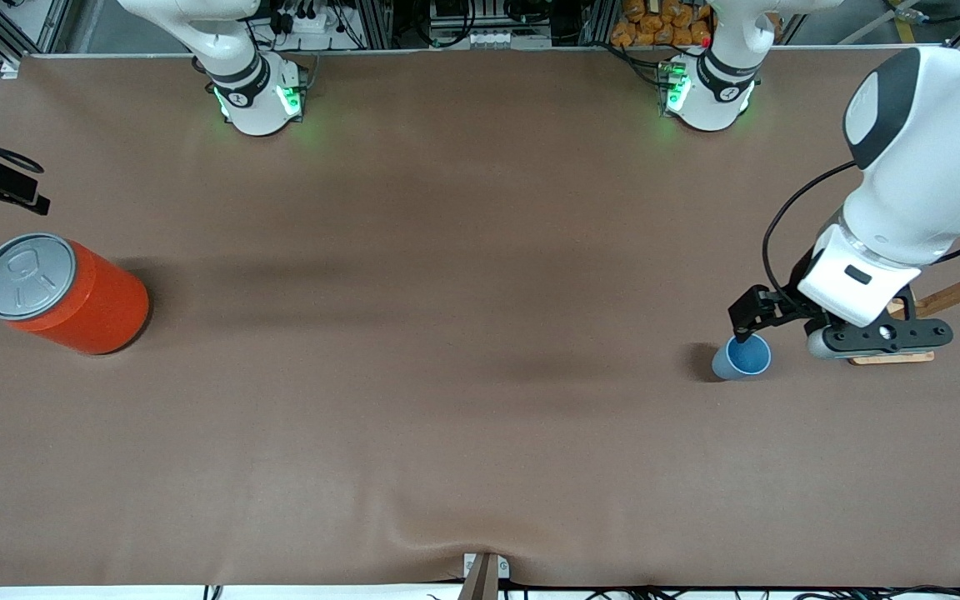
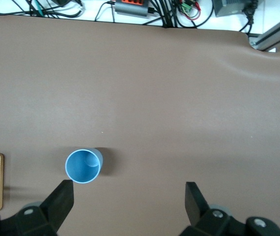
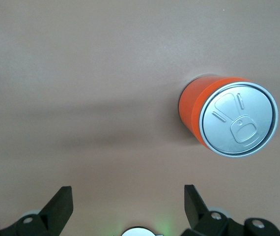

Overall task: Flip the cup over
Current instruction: 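Open the left gripper and raise it off the upright cup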

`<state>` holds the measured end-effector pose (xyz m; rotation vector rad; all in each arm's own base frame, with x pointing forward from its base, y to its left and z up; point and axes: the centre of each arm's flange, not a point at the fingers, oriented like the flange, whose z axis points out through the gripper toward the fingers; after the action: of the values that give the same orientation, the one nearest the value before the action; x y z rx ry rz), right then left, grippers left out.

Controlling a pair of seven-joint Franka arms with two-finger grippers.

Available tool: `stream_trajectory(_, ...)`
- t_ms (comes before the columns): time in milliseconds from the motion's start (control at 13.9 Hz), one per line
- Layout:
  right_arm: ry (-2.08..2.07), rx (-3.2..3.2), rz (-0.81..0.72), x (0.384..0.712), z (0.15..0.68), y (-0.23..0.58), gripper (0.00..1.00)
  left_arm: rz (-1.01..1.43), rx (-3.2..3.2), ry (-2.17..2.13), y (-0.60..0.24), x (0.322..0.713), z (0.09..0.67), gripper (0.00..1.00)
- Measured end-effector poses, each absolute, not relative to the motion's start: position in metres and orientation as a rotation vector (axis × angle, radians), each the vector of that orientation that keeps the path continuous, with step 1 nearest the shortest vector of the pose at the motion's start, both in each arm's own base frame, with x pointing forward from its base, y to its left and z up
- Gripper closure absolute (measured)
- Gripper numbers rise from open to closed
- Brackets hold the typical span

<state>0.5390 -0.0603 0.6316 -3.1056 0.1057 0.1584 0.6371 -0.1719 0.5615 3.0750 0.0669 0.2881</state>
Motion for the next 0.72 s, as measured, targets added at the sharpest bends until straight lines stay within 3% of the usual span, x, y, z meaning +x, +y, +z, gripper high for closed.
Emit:
stream_trajectory(361,0.106,-3.106,0.157,0.539,0.632,-0.06,0.0,0.313,3.05,-0.02,-0.229,0.619,0.574,0.0)
stream_trajectory(721,0.106,-3.106,0.157,0.539,0.632,-0.06,0.0,0.354,3.035,-0.006,-0.229,0.622,0.578,0.0)
